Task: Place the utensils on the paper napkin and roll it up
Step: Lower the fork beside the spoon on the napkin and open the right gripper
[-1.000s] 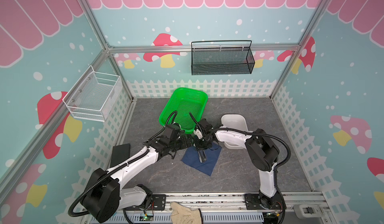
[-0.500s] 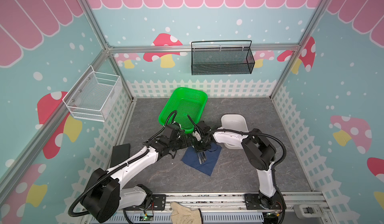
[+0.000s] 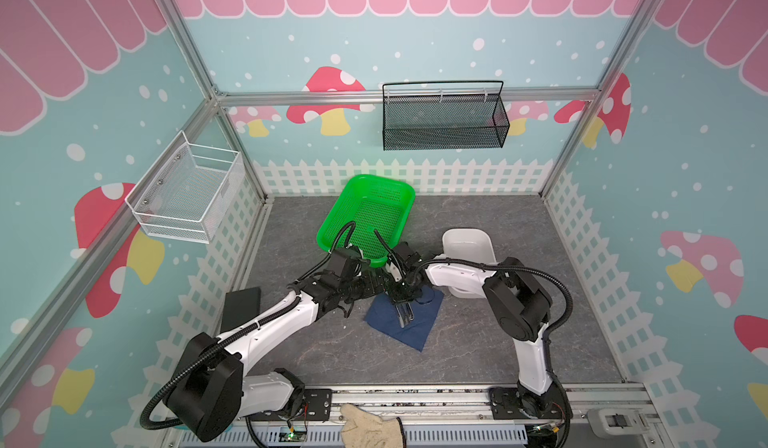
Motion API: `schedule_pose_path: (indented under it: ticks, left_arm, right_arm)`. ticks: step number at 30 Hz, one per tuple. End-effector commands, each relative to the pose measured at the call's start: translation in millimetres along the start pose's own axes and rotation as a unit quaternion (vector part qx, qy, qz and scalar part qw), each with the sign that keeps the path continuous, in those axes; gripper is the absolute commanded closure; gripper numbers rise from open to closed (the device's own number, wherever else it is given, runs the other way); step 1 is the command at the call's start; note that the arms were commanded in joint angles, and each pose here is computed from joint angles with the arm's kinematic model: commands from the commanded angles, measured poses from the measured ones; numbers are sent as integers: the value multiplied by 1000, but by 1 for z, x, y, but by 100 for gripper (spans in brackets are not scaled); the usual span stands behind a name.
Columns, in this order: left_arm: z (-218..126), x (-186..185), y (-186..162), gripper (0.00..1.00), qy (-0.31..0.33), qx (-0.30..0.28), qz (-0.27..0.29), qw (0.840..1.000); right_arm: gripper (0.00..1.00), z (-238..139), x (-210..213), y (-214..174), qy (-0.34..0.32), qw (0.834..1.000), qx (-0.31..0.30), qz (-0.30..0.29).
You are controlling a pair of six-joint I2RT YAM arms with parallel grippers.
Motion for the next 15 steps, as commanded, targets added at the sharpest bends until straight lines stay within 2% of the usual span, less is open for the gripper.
schedule_pose_path:
  ticks: [1,15]
  left_arm:
    - [2,-2,4,1,-6,-1,2,1000]
    - [2,-3,5,1,-8,-1,1,1000]
  right_arm:
    - [90,-4,-6,-2,-32,999,5,8]
    - [90,-14,-8,1,-40,999,-13,15]
Point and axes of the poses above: each gripper's point midway between its finger pads, its own z axis out along the fingers, its own x axis along the line the jaws close on, y = z × x, the point moved 5 cm from there along -z, back along the fingers, and after that the axes turned 4 degrees about -z, right-handed, at the moved point
